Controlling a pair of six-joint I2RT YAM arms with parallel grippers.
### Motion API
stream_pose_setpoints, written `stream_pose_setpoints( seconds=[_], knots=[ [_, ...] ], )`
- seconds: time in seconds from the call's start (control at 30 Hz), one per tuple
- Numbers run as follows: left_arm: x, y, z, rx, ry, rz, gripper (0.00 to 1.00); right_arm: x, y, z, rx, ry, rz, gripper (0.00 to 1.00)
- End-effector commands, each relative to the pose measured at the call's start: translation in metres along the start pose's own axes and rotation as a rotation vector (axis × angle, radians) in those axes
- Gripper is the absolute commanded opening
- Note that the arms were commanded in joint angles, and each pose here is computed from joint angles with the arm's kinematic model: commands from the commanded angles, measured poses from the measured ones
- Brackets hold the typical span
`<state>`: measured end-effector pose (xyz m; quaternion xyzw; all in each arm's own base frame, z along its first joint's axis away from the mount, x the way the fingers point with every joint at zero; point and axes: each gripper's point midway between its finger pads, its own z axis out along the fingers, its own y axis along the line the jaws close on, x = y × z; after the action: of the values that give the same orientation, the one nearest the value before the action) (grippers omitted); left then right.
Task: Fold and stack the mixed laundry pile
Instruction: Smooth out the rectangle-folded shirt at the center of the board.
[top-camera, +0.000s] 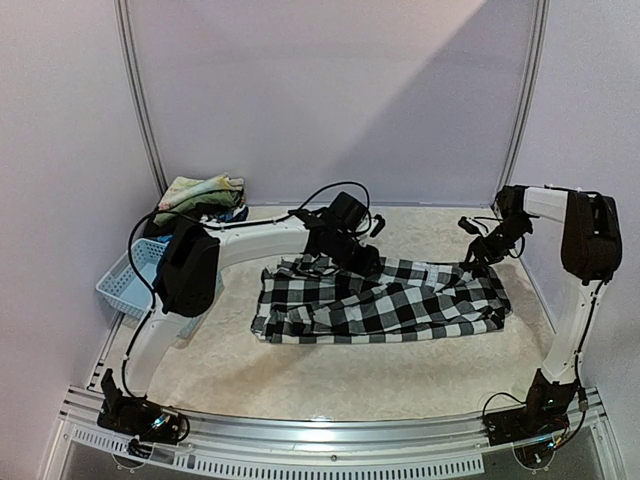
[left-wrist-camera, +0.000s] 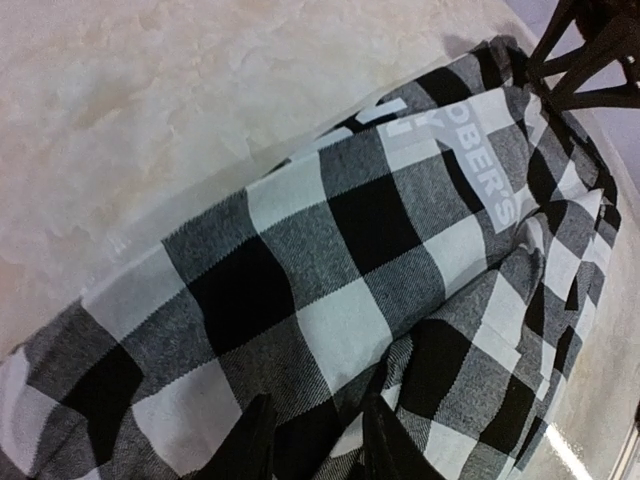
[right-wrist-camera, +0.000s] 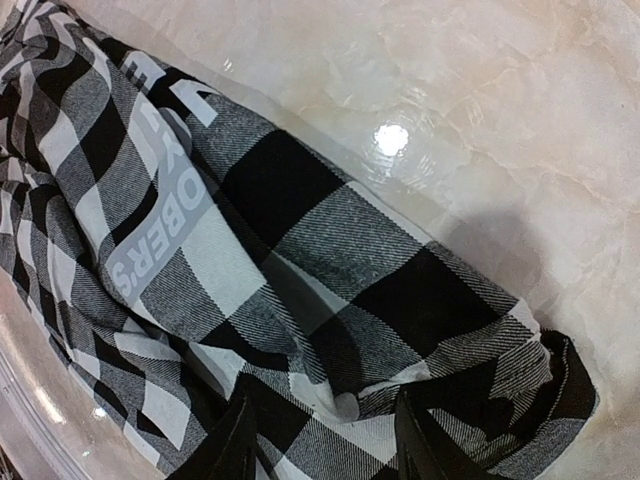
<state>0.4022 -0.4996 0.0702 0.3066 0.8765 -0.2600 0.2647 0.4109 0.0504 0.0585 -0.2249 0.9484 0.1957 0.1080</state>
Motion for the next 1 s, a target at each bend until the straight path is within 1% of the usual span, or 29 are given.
stream_pose_setpoints(
  seconds=[0.0, 0.07, 0.13, 0.17, 0.3, 0.37, 0.47, 0.63, 0.83, 0.97],
  knots=[
    [0.005, 0.007, 0.011, 0.054, -0.002, -0.122, 0.30, 0.002, 0.004, 0.010, -0.072, 0.013, -0.038, 0.48],
    [0.010, 0.014, 0.014, 0.050, 0.010, -0.151, 0.30, 0.002, 0.009, 0.014, -0.122, 0.011, -0.053, 0.47],
    [0.014, 0.019, 0.016, 0.053, 0.016, -0.172, 0.29, 0.002, 0.010, 0.020, -0.152, 0.015, -0.057, 0.44],
    [0.017, 0.022, 0.017, 0.052, 0.023, -0.180, 0.29, 0.001, 0.012, 0.020, -0.168, 0.019, -0.061, 0.40],
    [0.025, 0.033, 0.019, 0.038, 0.045, -0.210, 0.29, 0.011, 0.013, 0.031, -0.220, 0.063, -0.045, 0.17],
    [0.031, 0.041, 0.020, 0.028, 0.061, -0.227, 0.28, 0.015, 0.011, 0.031, -0.227, 0.071, -0.039, 0.10],
    [0.042, 0.058, 0.022, 0.021, 0.083, -0.288, 0.27, 0.022, 0.009, 0.025, -0.242, 0.078, -0.031, 0.03],
    [0.051, 0.079, 0.022, 0.012, 0.088, -0.342, 0.26, 0.037, 0.008, 0.019, -0.282, 0.107, -0.063, 0.00],
    [0.052, 0.081, 0.023, 0.015, 0.093, -0.331, 0.25, 0.052, 0.002, 0.030, -0.341, 0.187, -0.046, 0.00],
    [0.048, 0.080, 0.021, 0.025, 0.084, -0.330, 0.25, 0.050, -0.003, 0.036, -0.339, 0.201, -0.024, 0.06]
  ],
)
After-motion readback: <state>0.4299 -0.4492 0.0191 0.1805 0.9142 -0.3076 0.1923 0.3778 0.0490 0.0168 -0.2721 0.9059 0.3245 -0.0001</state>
